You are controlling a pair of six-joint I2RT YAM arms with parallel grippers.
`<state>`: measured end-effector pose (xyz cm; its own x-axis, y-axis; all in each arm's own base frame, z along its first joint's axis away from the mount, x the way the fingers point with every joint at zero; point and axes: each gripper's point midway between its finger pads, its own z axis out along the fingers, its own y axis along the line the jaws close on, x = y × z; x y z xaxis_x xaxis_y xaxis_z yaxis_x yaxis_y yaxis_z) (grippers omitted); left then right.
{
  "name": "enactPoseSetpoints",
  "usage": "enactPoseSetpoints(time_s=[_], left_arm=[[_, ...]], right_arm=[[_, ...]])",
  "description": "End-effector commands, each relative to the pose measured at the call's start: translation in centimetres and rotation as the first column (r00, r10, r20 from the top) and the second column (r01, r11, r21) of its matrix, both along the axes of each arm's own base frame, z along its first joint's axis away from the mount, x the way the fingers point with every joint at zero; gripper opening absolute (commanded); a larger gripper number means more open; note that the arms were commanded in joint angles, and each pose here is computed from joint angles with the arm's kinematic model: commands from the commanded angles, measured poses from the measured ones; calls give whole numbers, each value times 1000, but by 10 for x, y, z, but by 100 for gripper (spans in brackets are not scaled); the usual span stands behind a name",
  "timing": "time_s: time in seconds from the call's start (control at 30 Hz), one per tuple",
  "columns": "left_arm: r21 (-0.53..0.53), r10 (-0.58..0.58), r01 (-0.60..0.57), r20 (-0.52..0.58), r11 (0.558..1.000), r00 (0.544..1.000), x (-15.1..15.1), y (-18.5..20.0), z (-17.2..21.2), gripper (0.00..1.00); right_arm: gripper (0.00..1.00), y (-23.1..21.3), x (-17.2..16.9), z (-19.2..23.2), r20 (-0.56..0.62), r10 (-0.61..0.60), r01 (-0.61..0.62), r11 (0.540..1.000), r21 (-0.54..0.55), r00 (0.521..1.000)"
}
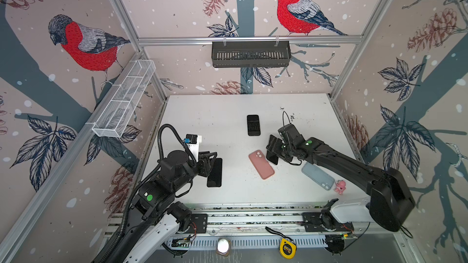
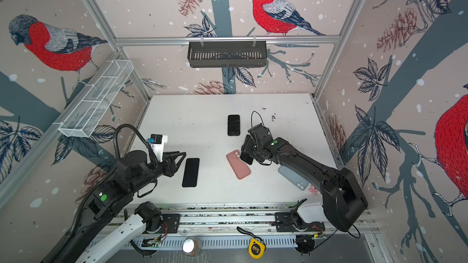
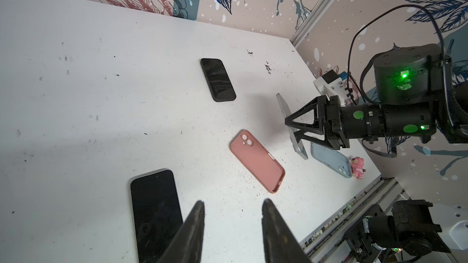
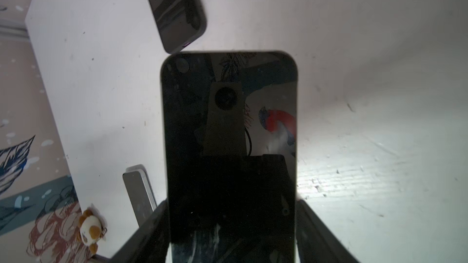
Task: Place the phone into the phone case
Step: 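Carry the black phone over the pink case and lower it onto the case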
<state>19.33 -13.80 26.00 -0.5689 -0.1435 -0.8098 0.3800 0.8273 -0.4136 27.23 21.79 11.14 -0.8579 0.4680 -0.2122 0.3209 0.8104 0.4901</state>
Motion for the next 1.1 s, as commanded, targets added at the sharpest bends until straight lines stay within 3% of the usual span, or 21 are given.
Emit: enactPoseSetpoints(time_s=[0.0,0.37,0.8,0.9,1.07], left_arm=[[-7,14,-14,-2,1000,1000,1,1,1,39],[-8,12,-12,-2,1000,1000,1,1,1,37],[-18,6,-6,12,1000,1000,-1,1,5,36],[-21,7,-7,20,1000,1000,-2,2,6,36],[-28,6,-5,26,1000,1000,-3,3,8,36]], right_arm=[[67,-13,-5,-12,-75,-163,160,986,-44,984],[67,18,-24,-53,-298,-196,140,970,-201,934],[66,50,-32,-64,-347,-252,180,957,-225,903],[69,53,-30,-67,-353,-258,186,956,-226,899],[84,58,-29,-73,-356,-247,171,958,-231,901]])
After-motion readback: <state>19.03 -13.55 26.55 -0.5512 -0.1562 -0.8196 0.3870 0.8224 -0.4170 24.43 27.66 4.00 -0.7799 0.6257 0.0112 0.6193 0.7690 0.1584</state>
